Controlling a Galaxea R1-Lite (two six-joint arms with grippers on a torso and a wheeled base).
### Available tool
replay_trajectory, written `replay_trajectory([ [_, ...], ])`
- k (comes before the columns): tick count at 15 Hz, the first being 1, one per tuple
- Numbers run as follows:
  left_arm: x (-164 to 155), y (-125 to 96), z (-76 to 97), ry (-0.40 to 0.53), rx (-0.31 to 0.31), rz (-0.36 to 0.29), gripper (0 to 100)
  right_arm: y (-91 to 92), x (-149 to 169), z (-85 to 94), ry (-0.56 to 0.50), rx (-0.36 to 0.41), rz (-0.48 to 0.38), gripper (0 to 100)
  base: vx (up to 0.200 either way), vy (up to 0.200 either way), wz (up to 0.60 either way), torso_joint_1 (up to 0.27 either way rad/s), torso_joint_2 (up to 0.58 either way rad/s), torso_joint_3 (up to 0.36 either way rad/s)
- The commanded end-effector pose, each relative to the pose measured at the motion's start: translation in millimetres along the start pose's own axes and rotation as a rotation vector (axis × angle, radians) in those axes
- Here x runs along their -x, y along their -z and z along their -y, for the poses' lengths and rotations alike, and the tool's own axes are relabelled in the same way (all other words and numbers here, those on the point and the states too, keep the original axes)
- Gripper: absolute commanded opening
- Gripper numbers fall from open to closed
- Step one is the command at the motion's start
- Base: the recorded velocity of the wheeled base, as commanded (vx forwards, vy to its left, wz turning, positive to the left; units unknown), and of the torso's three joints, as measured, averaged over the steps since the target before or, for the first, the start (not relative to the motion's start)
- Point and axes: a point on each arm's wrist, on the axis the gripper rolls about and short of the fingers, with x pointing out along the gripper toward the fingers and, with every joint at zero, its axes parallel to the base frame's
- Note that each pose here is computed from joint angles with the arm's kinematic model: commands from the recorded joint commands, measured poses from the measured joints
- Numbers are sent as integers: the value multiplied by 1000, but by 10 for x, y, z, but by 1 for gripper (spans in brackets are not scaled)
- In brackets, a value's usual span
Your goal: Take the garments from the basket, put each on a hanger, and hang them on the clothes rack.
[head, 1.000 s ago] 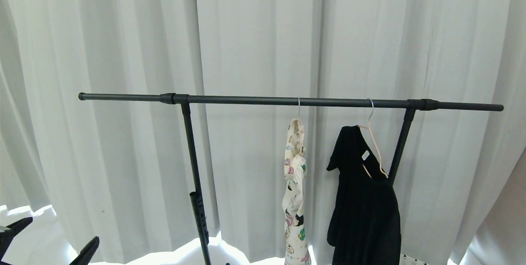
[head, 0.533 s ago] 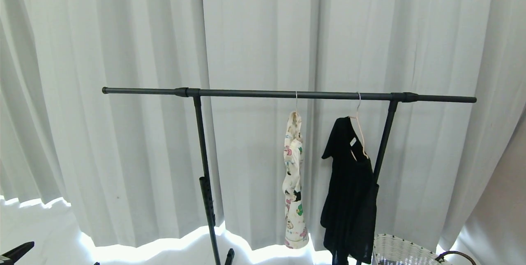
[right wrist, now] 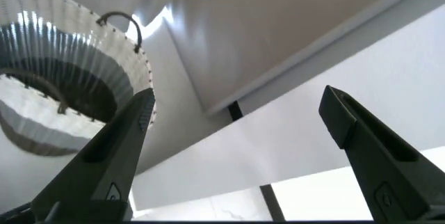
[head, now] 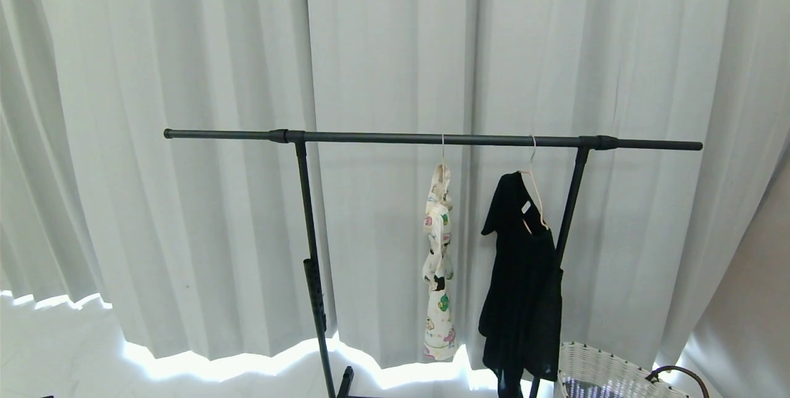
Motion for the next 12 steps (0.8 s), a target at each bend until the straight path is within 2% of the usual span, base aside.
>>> replay_trajectory([
  [1, 208, 124, 62, -64, 37, 149, 100, 144, 104, -13, -16, -76, 162, 100, 0, 0, 0, 0, 0, 0],
  [2, 235, 136, 66, -85, 70, 179, 100, 172, 130, -11, -24, -93, 208, 100, 0, 0, 0, 0, 0, 0],
  [4, 331, 187, 93, -154, 84, 296, 100, 236, 161, 3, -30, -176, 282, 100, 0, 0, 0, 0, 0, 0],
  [5, 336, 190, 94, -158, 87, 303, 100, 242, 154, 4, -11, -253, 261, 100, 0, 0, 0, 0, 0, 0],
  [7, 338, 192, 85, -187, 142, 297, 100, 261, 151, 18, 60, -380, 224, 100, 0, 0, 0, 0, 0, 0],
  [9, 336, 198, 83, -200, 183, 293, 100, 263, 151, 22, 79, -391, 216, 100, 0, 0, 0, 0, 0, 0],
  [11, 338, 205, 66, -275, 215, 273, 100, 267, 149, 21, 87, -392, 211, 100, 0, 0, 0, 0, 0, 0],
  [12, 339, 207, 62, -288, 251, 272, 100, 265, 149, 17, 72, -387, 217, 100, 0, 0, 0, 0, 0, 0],
])
